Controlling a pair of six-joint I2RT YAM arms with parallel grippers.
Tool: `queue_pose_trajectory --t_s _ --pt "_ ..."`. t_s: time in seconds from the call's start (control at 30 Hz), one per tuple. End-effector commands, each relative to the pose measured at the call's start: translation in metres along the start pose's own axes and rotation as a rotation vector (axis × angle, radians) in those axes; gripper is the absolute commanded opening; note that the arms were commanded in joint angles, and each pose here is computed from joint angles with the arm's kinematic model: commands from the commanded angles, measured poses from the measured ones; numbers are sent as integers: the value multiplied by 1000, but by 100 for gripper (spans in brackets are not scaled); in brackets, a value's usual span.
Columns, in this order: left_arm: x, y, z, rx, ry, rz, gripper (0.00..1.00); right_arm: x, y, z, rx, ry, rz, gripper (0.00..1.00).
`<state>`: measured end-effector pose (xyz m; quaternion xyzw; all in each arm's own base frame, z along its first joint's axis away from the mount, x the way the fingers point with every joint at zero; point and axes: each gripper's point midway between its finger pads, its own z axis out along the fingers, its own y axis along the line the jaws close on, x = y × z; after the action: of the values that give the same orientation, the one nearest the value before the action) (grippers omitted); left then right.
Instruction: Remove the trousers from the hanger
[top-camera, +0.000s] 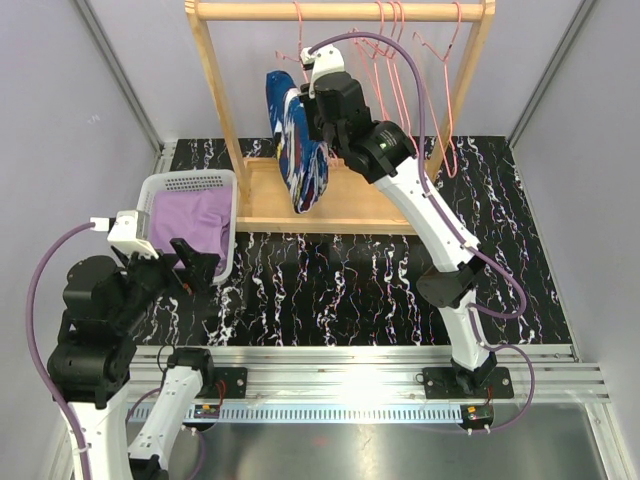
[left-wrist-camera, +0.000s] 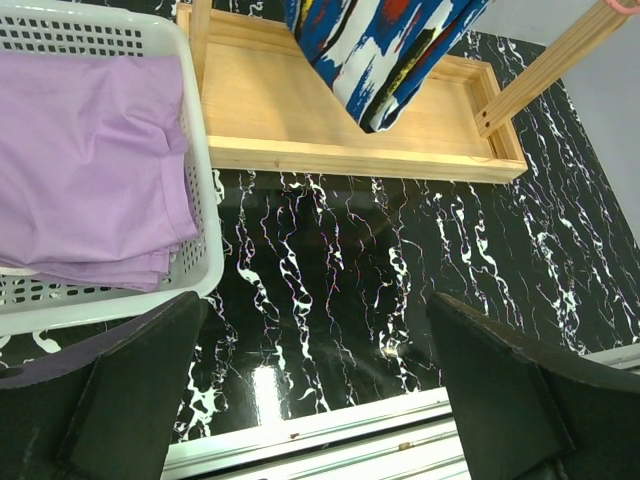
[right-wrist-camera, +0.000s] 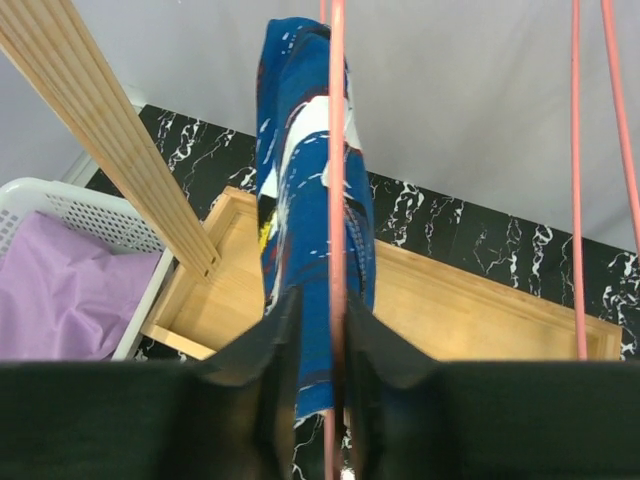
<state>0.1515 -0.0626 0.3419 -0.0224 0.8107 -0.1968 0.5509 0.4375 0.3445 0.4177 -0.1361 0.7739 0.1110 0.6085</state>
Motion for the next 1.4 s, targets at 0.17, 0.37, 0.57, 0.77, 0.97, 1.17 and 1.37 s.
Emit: queue_pose_trajectory --t_s 0.17,0.37,0.57,0.77,0.97,1.17,1.37 --pt "-11 -9 -6 42 -44 45 99 -16 8 8 -55 -73 -14 22" --pt "-10 -9 -8 44 -41 56 99 -9 3 20 -63 -57 0 24" --pt "-9 -8 -8 38 -41 65 99 -23 2 14 -66 -97 12 0" --pt "-11 -5 -8 21 -47 62 99 -63 -6 -11 -65 -206 49 0" --pt "-11 -4 -8 15 -47 58 99 -120 -20 -44 -47 -389 134 0" --pt "-12 -3 -10 6 -55 56 99 -149 -26 -61 -41 -480 163 0" --pt "-13 -3 -9 8 -56 55 99 -166 -30 -77 -51 -536 199 0"
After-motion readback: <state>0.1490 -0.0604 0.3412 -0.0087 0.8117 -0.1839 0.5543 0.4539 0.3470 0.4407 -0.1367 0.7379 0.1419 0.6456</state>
